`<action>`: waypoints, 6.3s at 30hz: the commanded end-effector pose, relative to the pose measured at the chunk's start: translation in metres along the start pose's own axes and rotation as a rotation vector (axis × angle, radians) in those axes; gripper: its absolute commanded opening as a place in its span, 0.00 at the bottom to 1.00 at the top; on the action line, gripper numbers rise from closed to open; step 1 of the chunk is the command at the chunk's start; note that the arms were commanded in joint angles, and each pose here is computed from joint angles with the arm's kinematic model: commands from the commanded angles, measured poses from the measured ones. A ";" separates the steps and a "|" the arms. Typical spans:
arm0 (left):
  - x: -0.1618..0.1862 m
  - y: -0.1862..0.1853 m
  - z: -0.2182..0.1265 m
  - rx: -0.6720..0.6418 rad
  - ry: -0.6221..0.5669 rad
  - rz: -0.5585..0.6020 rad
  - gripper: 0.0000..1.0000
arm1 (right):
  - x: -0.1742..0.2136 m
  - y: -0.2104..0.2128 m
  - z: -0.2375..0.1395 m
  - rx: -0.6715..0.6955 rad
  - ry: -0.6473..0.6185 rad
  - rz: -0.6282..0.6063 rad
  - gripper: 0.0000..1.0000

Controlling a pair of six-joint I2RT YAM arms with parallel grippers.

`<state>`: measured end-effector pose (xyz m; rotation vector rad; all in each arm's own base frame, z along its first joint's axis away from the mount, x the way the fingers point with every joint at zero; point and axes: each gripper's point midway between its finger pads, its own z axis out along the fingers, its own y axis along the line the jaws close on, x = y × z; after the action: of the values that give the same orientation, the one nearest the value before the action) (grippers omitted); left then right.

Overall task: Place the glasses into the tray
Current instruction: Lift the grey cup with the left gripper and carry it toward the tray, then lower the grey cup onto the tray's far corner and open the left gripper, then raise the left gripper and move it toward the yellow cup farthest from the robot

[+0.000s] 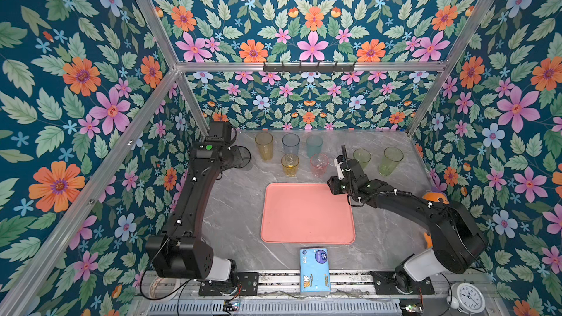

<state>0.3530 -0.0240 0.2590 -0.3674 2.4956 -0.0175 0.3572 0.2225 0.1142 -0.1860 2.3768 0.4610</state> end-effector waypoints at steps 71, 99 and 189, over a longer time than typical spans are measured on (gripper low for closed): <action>0.130 -0.089 0.057 0.037 0.270 0.257 0.00 | -0.005 -0.011 -0.009 0.069 -0.027 0.004 0.41; 0.125 -0.086 0.086 0.021 0.295 0.236 0.00 | -0.004 -0.014 -0.008 0.084 -0.019 0.004 0.41; -0.099 -0.097 0.182 0.146 0.008 -0.029 0.49 | -0.004 -0.015 -0.009 0.092 -0.016 0.007 0.41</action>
<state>0.5599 -0.0809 0.1780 -0.3436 2.4728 -0.2318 0.3578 0.2042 0.1164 -0.1413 2.3818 0.3471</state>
